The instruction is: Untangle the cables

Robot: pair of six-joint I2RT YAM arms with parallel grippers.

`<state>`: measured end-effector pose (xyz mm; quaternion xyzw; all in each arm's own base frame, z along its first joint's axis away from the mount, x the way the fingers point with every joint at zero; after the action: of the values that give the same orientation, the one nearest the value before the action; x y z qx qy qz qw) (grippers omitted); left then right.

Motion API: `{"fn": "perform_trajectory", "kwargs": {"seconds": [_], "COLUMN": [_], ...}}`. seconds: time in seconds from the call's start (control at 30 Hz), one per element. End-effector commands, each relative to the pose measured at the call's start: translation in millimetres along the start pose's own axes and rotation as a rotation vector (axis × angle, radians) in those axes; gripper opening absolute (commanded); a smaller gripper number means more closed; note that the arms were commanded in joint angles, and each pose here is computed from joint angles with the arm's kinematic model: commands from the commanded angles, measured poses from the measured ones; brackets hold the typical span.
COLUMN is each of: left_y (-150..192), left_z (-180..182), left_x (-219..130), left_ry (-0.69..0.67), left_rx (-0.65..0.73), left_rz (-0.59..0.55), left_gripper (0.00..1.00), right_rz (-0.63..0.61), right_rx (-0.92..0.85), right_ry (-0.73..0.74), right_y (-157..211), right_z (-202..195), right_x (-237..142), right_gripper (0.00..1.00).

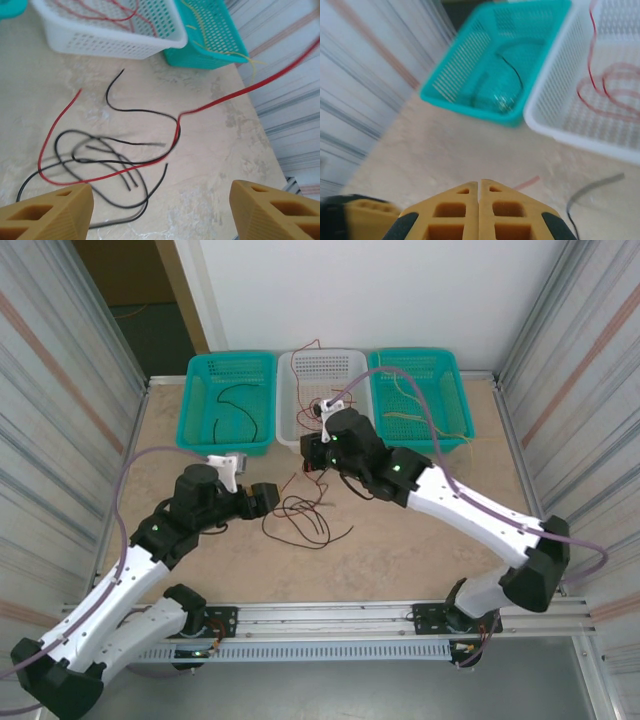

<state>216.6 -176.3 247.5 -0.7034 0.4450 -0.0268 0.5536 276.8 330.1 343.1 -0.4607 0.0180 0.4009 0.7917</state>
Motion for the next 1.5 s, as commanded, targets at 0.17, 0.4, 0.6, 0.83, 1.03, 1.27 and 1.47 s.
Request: {"fn": "perform_trajectory", "kwargs": {"seconds": [0.17, 0.4, 0.6, 0.83, 1.03, 1.27, 1.47], "left_y": [-43, -51, -53, -48, -42, -28, -28], "left_z": [-45, -72, -95, -89, -96, -97, -104], "left_x": [-11, 2, 22, 48, 57, 73, 81], "left_ry": [0.192, 0.271, 0.312, 0.293, 0.359, 0.385, 0.433], "left_rx": [0.192, 0.257, 0.341, 0.320, 0.295, 0.261, 0.256], "left_rz": [-0.128, -0.163, -0.147, -0.118, -0.111, -0.064, -0.063], "left_gripper": [0.74, 0.76, 0.76, 0.73, 0.72, 0.69, 0.73], "right_rz": [-0.113, -0.167, -0.187, -0.201, -0.216, -0.222, -0.202], "right_rx": [-0.082, -0.053, -0.010, 0.032, 0.087, 0.143, 0.154], "right_ry": [-0.114, -0.214, -0.306, -0.377, -0.418, -0.451, -0.462], "right_y": [-47, -72, -82, -97, -105, -113, -113], "right_z": [41, 67, 82, 87, 83, 77, 77], "right_x": [-54, -76, -91, -111, -123, -130, -129], "right_gripper": [0.00, 0.00, 0.00, 0.00, 0.00, 0.00, 0.00]}}
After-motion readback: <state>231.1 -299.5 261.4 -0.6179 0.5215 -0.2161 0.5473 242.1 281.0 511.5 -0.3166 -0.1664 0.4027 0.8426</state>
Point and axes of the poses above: each hand's point on the last joint's axis, 136 mm out from that joint toward the fingers, its own x axis out along the fingers, its own z axis along the line the jaws close on, y = z × x, the point moved 2 cm from there along -x, back along the fingers, and after that the axes turned 15 degrees about x, right-handed, at the moved point
